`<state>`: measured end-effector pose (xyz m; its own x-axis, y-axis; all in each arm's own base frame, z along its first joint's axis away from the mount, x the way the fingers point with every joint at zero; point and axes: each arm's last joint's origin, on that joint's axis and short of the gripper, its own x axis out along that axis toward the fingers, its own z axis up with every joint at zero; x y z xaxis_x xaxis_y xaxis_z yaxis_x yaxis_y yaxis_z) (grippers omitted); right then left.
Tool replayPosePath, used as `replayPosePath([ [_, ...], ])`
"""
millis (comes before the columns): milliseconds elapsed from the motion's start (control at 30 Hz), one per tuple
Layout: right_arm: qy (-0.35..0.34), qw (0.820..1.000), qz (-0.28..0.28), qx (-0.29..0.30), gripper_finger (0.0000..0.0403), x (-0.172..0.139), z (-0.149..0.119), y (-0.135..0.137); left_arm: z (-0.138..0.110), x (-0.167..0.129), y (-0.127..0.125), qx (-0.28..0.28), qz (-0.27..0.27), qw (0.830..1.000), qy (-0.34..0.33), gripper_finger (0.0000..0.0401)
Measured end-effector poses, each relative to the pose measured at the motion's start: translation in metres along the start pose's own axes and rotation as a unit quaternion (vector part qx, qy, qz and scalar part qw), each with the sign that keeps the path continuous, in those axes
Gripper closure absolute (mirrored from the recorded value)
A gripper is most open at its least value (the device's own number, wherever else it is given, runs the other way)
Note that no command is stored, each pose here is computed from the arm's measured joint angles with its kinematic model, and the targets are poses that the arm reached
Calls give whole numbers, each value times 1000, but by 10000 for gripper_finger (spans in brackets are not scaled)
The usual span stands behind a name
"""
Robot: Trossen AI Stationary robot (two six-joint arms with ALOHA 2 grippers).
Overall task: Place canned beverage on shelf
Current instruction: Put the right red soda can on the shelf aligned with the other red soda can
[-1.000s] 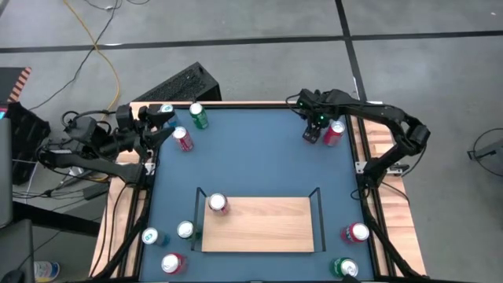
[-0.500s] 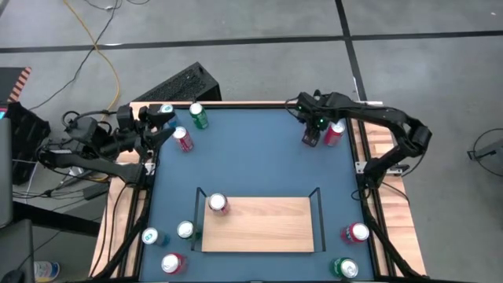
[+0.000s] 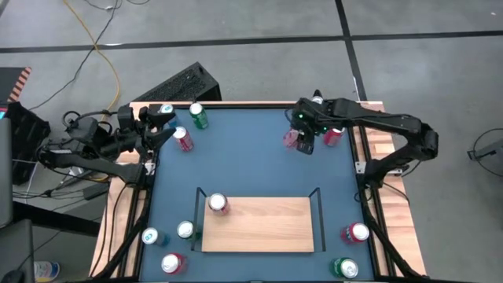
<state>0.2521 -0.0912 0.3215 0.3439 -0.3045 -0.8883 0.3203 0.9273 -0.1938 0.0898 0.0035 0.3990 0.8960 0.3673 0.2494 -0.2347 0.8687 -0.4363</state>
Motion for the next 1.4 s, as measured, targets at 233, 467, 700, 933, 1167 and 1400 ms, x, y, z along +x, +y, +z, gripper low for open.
replayPosePath([
  [233,-99,991,41,-76,171,-51,26,46,0,0,0,-6,0,1000,0,49],
  [467,-175,968,94,-150,168,-86,42,98,0,0,0,-13,-4,1000,1,49],
  [700,-182,955,130,-193,166,-89,64,154,-1,0,0,-14,-6,1000,6,49],
  [933,-151,955,151,-205,165,-83,83,206,-2,0,0,-11,-4,1000,12,49],
  [1167,-139,947,169,-236,164,-84,92,252,-3,0,0,-31,-9,999,19,49],
  [1400,-163,930,183,-273,164,-73,96,280,-5,0,1,-43,-3,999,27,49],
])
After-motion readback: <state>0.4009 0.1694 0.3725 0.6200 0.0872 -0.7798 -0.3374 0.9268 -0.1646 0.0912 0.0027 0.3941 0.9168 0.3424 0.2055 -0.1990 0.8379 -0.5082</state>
